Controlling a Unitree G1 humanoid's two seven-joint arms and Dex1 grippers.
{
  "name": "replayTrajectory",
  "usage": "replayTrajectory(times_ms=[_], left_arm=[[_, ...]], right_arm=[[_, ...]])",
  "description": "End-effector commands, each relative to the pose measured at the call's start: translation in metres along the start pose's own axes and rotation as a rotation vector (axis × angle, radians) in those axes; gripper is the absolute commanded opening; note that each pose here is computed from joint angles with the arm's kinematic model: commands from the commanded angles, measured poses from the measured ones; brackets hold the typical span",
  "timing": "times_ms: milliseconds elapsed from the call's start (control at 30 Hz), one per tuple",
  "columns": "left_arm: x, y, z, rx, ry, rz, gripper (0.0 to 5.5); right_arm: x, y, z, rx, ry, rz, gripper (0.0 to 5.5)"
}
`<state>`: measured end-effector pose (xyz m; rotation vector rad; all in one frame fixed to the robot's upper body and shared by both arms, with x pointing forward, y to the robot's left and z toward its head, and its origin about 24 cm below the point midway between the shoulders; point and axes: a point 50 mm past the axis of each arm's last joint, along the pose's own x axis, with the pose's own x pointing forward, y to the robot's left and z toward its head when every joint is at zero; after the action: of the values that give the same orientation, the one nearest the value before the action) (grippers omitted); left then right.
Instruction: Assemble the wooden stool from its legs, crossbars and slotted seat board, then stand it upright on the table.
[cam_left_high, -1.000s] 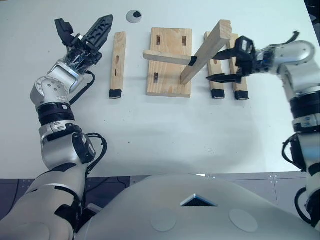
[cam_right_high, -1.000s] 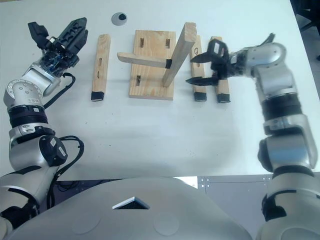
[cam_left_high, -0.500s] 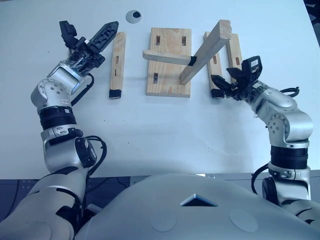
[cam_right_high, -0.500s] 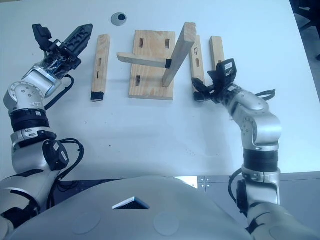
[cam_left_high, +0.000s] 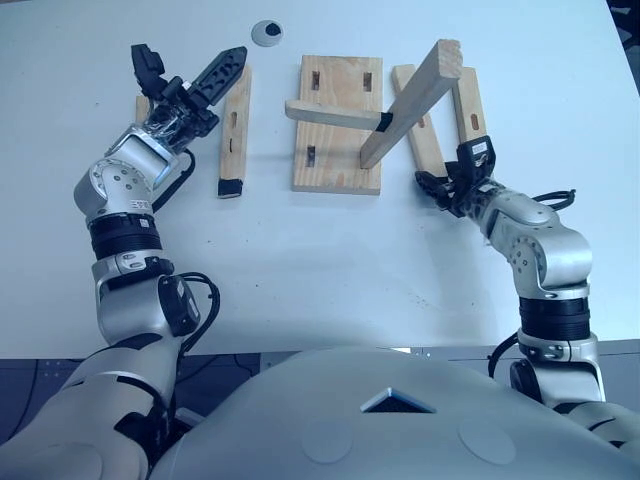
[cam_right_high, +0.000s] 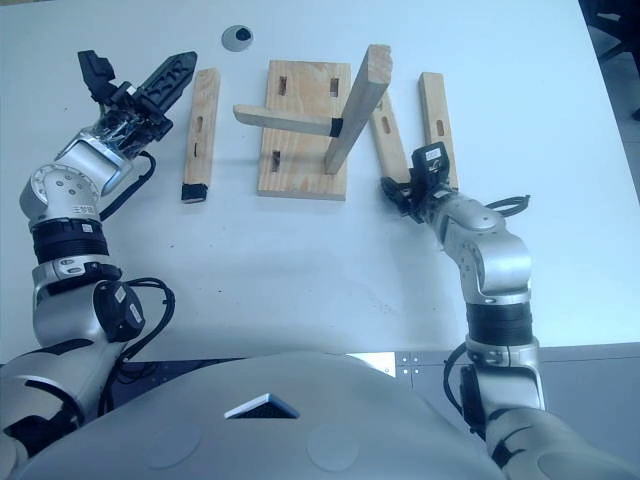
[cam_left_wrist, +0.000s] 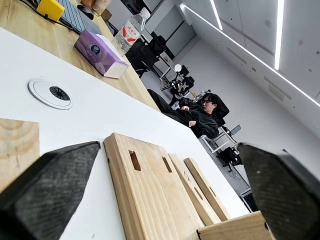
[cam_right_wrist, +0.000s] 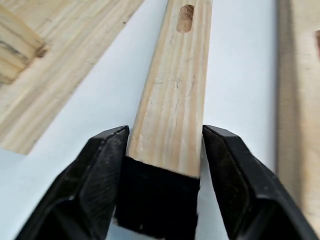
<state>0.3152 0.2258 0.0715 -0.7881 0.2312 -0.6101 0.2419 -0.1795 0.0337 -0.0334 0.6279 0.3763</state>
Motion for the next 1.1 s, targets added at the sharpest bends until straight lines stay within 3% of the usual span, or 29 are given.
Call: replayTrajectory(times_ms=[33,233,367,467,600,833,1100], left_arm=[[-0.002,-0.002,0.001,0.029,-0.008,0.003,5.05],[0.004,-0.015,0.018,0.056,-0.068,-0.045,5.05],[0.015,-0.039,0.040,0.116,-0.133,-0.120,5.05],[0.023,-0.076,0.055,0.188,-0.144,-0.301,5.05],[0.036,-0.127,0.065,0.242,-0.081,-0.588,5.05],[0.044,-0.168,0.056,0.126,-0.038,-0.796,5.05],[0.045,-0.191,0.053,0.091,-0.072,-0.865,5.05]], right_arm=[[0.001,-0.001,0.000,-0.008,0.016,-0.015,2.07],[0.004,-0.015,0.022,0.039,-0.139,-0.123,2.02],[-0.006,-0.022,0.074,0.096,-0.473,-0.109,2.02],[-0.025,-0.024,0.116,0.050,-0.718,0.043,2.02],[-0.062,-0.015,0.176,-0.019,-0.946,0.471,2.02],[-0.087,0.023,0.190,-0.038,-0.825,0.946,2.02],[-0.087,0.045,0.176,-0.045,-0.709,1.067,2.02]])
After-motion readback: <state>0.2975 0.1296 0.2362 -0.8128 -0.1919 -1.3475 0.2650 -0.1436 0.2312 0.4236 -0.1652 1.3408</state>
